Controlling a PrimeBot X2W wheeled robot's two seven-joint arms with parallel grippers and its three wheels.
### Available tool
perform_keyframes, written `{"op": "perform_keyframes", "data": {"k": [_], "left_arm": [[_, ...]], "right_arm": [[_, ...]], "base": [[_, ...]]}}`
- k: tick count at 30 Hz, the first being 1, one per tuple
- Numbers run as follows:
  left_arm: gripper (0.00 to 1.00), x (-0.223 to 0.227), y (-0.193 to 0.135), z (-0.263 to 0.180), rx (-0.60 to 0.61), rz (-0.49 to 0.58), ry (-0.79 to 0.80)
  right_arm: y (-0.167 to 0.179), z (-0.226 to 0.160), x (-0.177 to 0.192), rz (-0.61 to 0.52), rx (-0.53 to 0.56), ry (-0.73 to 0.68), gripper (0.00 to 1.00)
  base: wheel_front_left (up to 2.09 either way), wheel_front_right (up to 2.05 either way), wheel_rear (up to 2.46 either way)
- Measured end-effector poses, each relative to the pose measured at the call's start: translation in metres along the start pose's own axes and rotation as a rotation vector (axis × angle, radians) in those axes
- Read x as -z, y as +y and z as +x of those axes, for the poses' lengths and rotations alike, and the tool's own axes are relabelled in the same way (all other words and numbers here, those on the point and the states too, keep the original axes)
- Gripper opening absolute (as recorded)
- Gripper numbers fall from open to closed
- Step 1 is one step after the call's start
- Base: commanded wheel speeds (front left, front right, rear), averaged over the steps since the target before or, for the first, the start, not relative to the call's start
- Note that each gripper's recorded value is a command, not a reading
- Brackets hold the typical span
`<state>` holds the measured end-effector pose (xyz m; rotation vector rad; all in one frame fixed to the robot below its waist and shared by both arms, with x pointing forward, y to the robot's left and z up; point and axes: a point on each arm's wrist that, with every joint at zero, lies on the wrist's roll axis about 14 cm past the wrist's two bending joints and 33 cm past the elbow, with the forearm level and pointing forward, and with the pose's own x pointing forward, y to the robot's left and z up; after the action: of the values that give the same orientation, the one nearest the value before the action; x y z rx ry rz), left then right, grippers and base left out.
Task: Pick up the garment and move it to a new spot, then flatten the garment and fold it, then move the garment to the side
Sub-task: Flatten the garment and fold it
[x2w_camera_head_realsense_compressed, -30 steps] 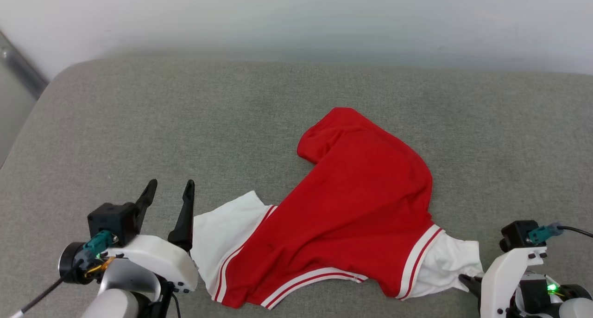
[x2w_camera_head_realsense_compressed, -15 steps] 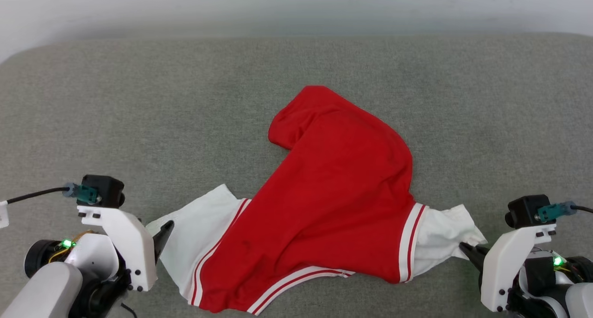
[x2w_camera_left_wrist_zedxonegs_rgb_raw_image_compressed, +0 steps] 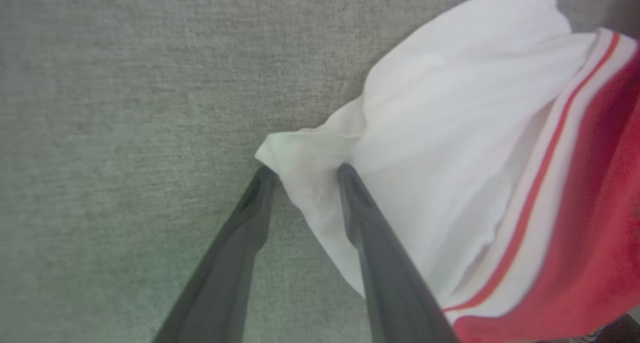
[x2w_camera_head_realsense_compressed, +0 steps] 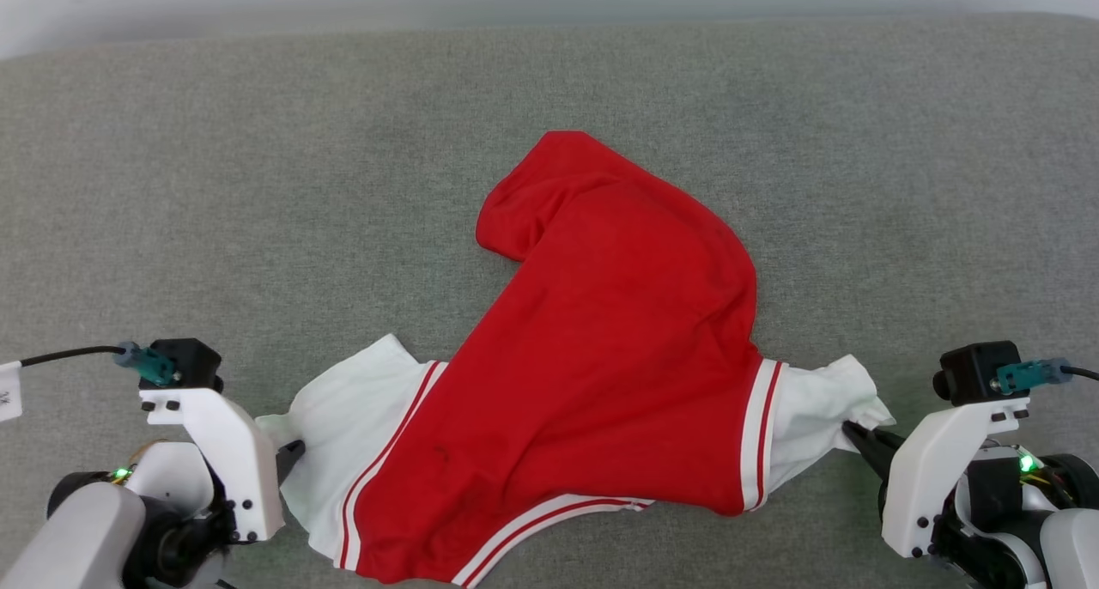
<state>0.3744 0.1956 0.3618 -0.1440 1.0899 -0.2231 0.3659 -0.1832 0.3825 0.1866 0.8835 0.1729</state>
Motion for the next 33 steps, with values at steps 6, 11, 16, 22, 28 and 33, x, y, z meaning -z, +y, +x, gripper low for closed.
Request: {"op": "perform_keyframes", "data": {"k": [6,11,16,22,28,33], "left_arm": [[0.00,-0.011,-0.008,-0.006,-0.002,0.034,-0.106],[0.00,-0.056,-0.011,-0.035,-0.055,0.097,-0.350],[0.00,-0.111,-0.024,-0.084,-0.086,0.153,-0.623],[0.00,-0.182,-0.049,-0.154,-0.083,0.215,-0.933],[0.00,-0.247,-0.074,-0.203,-0.049,0.238,-1.164],[0.00,-0.298,-0.090,-0.238,-0.010,0.237,-1.334]], "right_arm": [[-0.001,-0.011,-0.014,-0.013,0.010,-0.073,0.00],[0.001,-0.027,-0.038,-0.056,0.019,-0.182,0.00],[0.005,-0.050,-0.072,-0.100,0.029,-0.326,0.00],[0.020,-0.086,-0.143,-0.175,0.020,-0.556,0.00],[0.038,-0.120,-0.221,-0.223,-0.002,-0.794,0.00],[0.054,-0.149,-0.287,-0.258,-0.018,-0.994,0.00]], "base": [[0.00,0.00,0.00],[0.00,0.00,0.00],[0.00,0.00,0.00],[0.00,0.00,0.00],[0.00,0.00,0.00],[0.00,0.00,0.00]]}}
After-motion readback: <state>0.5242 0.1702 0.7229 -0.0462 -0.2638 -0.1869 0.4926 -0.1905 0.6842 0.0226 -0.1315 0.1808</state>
